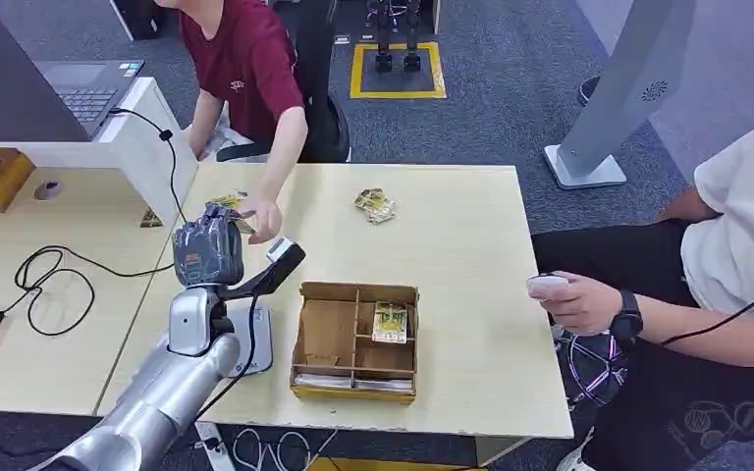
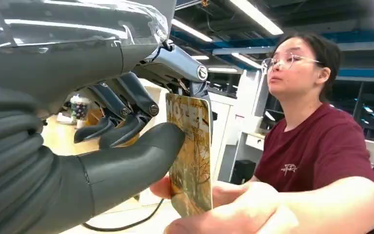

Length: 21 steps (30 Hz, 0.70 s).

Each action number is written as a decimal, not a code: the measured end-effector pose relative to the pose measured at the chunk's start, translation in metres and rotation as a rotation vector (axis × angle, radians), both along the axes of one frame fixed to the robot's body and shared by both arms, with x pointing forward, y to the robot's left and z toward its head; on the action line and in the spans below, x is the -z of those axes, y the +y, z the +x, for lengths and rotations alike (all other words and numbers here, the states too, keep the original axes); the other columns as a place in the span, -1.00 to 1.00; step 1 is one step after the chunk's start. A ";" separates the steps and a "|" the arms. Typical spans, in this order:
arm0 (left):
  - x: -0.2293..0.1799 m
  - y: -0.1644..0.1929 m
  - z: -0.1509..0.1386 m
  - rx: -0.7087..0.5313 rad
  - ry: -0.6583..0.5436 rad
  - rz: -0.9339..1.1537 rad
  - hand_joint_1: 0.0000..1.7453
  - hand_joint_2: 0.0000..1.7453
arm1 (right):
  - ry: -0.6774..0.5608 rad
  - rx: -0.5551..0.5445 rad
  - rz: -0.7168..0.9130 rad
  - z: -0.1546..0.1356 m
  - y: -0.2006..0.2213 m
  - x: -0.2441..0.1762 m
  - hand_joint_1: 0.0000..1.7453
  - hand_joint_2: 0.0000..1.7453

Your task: Pass the card to the sensor for recognition and then transmit it.

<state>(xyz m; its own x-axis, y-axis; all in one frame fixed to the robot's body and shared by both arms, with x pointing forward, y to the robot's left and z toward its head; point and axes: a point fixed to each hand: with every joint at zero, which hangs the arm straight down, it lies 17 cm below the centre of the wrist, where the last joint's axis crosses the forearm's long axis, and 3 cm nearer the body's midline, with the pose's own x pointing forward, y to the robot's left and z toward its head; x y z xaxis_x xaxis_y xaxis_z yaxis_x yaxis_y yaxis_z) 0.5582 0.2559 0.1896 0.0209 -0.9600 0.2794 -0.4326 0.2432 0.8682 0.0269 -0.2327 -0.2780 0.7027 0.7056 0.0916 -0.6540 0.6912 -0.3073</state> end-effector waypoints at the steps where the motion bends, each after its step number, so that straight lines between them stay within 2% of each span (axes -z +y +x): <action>1: 0.001 0.001 0.000 -0.002 0.003 0.000 1.00 1.00 | 0.000 -0.002 0.000 0.000 0.000 0.000 -1.00 -1.00; 21: 0.004 0.003 0.001 -0.007 0.011 0.001 1.00 1.00 | -0.001 -0.006 0.002 0.000 0.000 0.000 -1.00 -1.00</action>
